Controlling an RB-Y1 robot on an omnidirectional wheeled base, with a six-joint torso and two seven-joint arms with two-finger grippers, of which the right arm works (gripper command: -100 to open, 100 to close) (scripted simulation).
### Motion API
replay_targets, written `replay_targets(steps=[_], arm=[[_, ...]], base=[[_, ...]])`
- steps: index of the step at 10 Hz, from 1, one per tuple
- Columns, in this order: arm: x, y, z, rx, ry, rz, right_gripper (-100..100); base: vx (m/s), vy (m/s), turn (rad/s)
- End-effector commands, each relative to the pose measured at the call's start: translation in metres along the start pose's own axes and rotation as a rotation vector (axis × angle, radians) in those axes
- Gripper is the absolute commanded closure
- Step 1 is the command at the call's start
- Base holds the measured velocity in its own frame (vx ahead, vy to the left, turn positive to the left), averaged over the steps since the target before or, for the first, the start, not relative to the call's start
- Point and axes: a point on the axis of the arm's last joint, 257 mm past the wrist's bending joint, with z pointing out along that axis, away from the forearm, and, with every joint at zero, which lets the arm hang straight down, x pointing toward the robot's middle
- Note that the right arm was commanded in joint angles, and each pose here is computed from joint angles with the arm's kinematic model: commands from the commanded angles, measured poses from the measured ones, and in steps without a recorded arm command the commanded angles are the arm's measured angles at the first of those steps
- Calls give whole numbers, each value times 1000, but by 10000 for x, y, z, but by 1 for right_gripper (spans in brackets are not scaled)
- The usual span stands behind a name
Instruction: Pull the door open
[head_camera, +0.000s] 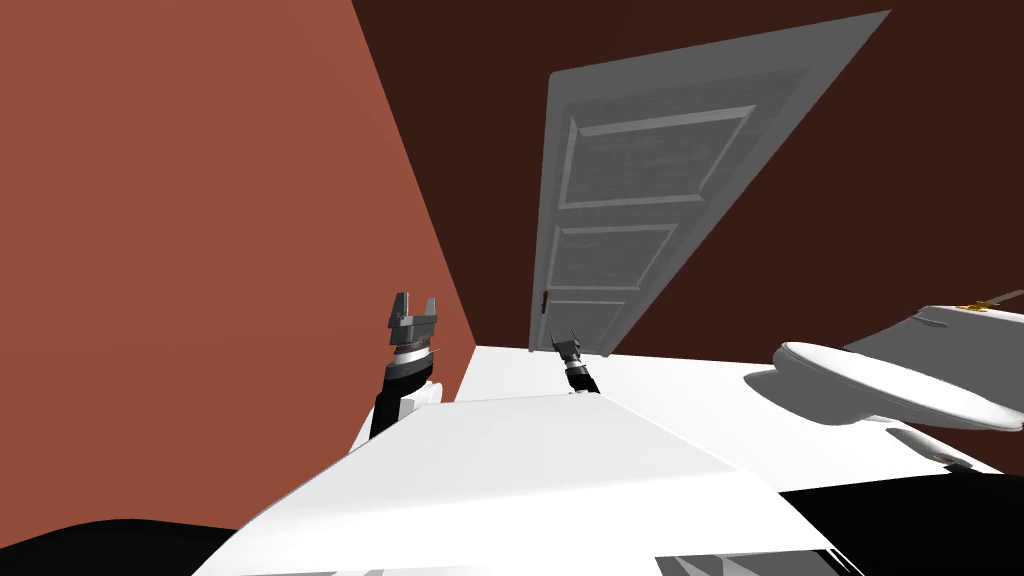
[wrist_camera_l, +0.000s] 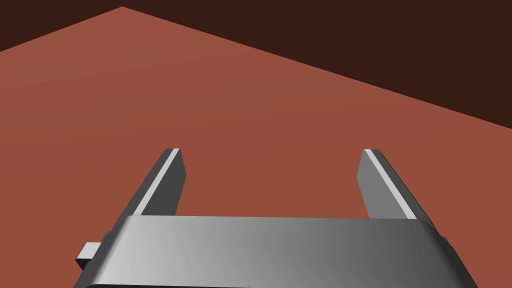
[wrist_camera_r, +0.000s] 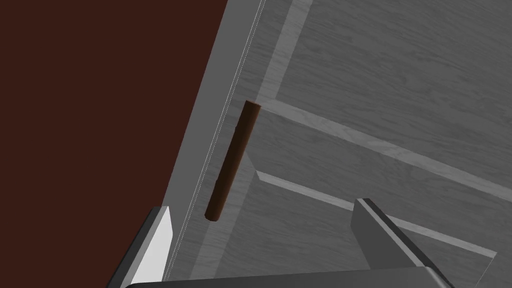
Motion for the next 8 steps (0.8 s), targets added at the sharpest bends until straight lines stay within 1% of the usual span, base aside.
replay_targets(steps=[1, 3, 4, 8], arm=[[-92, 16, -12, -2, -14, 32, -100], [-195, 30, -31, -4, -32, 67, -100], [-289, 46, -49, -8, -48, 100, -100], [-471, 89, -89, -18, -79, 160, -100]], base=[[121, 9, 16], [96, 15, 18], [122, 23, 25], [113, 9, 19]])
